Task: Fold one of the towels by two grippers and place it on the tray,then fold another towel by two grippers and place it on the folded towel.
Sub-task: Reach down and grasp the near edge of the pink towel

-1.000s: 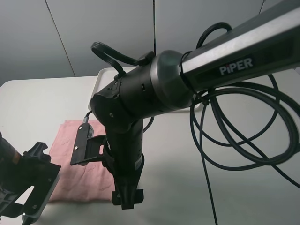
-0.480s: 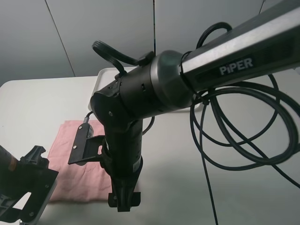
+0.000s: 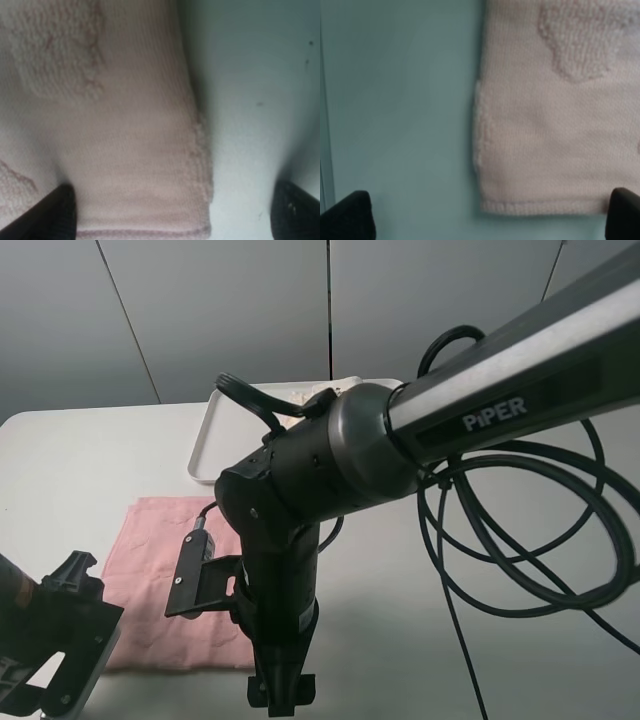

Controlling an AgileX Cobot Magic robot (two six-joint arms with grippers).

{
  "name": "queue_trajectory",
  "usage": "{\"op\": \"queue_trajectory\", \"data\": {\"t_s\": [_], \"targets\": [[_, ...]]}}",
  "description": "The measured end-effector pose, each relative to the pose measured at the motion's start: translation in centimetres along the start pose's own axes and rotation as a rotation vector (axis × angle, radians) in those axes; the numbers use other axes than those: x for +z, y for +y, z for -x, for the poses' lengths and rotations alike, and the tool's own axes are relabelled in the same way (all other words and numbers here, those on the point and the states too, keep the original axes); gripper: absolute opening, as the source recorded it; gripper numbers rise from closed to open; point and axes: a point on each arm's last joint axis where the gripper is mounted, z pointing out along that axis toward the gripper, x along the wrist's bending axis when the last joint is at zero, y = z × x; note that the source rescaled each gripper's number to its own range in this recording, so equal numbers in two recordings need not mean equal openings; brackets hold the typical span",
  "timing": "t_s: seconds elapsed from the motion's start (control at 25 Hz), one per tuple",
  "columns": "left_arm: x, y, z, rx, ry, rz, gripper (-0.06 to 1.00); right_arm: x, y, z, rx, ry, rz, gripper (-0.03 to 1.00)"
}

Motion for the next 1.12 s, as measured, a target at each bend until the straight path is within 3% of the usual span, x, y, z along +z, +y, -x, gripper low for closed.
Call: {"op": "queue_trajectory", "data": {"t_s": [0.2,0.48,1.0,1.12], "targets": [[0.0,0.0,0.0,-0.012,-0.001,0.002,1.0,0.4,1.4,-1.9,-0.118,-0.075,0.011,0.99],[0.0,0.0,0.0,-0.02,-0.002,0.004,1.0,0.6,1.4,-2.0,-0.118,-0.159,-0.002,0.98],[0.0,0.1,0.0,-0.04,0.002,0.007,1.0,1.6,0.6,-2.1,-0.101,-0.173,0.008,0.98],[0.0,0.1,0.0,-0.042,0.002,0.008,1.0,1.6,0.6,-2.1,-0.101,-0.172,0.007,0.94]]}}
